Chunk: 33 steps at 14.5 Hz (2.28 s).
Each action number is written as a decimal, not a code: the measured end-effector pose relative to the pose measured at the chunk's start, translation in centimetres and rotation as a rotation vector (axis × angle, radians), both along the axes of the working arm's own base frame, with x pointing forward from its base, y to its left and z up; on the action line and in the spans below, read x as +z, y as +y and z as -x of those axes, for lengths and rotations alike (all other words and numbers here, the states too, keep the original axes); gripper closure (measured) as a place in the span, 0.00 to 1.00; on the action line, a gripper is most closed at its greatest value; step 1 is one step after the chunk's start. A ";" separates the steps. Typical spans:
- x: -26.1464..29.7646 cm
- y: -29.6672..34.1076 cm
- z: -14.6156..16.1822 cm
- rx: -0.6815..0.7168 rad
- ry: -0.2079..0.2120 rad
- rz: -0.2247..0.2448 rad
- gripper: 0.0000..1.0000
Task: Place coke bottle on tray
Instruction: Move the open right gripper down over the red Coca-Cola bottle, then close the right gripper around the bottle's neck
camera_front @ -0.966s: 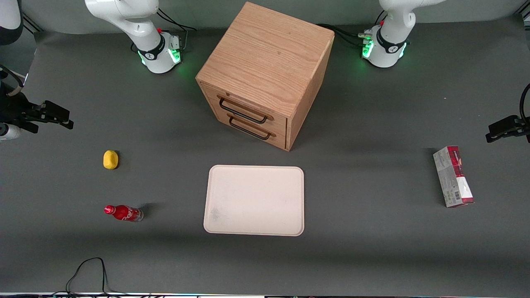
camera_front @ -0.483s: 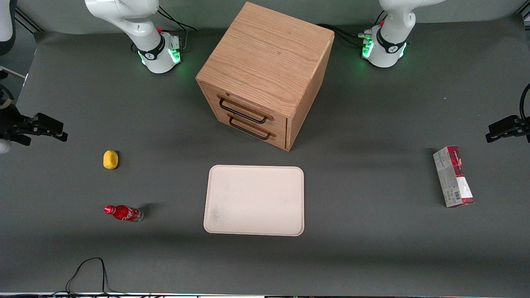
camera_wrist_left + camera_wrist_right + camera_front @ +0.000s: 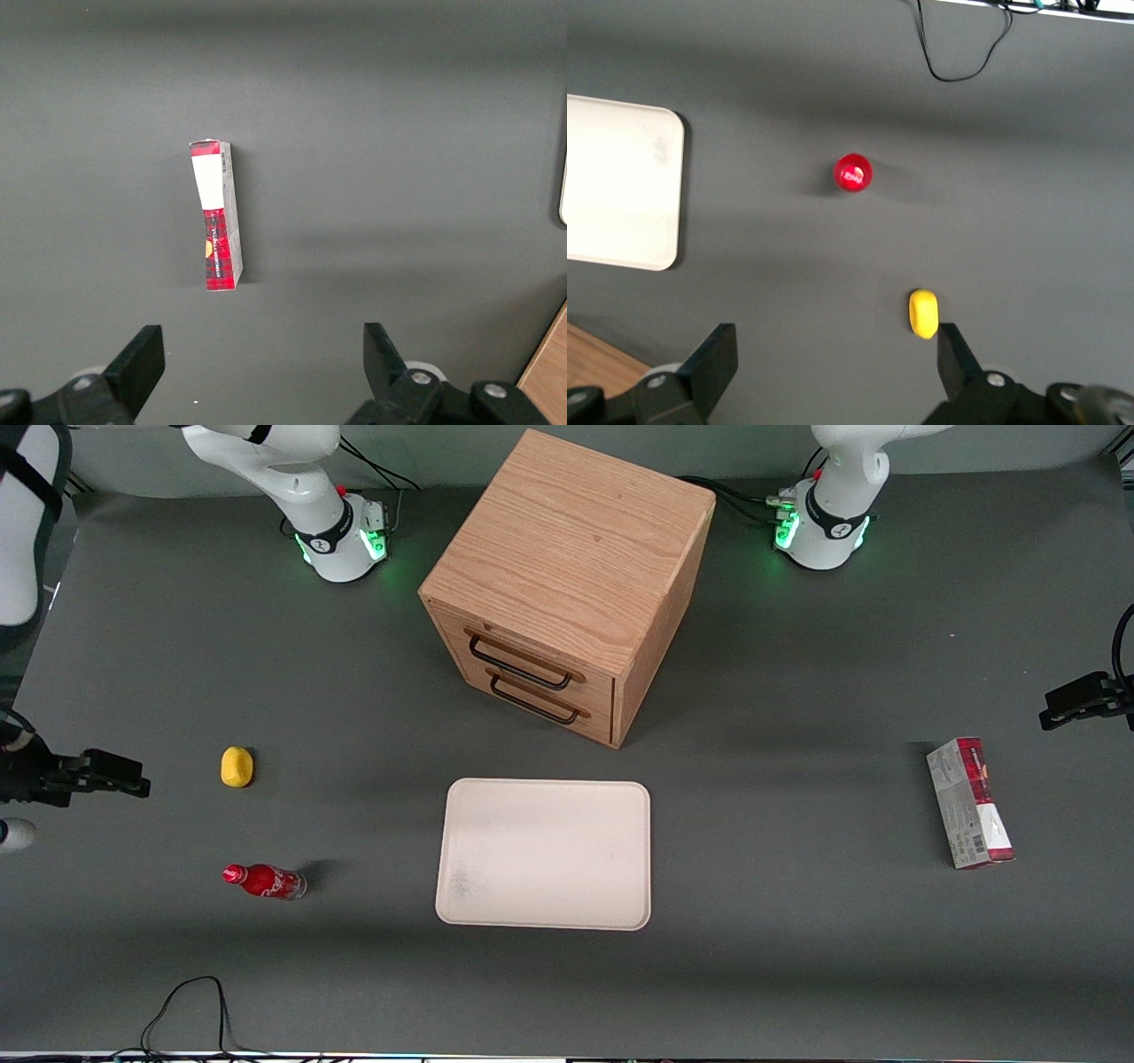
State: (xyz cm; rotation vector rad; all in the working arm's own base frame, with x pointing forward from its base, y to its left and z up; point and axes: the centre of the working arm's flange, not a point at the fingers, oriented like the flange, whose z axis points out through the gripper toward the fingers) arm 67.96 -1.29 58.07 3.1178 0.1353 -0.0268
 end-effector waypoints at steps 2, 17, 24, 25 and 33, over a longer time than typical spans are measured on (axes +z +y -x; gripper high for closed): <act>-0.6 0.0 -0.6 0.000 -0.003 0.001 0.00; -17.6 0.3 -5.7 0.002 -0.001 -0.020 0.00; -23.6 0.1 -5.2 -0.004 -0.033 -0.021 0.00; -24.3 0.1 -5.1 -0.005 -0.037 -0.021 0.00; -26.5 0.0 -4.6 -0.007 -0.045 -0.020 0.03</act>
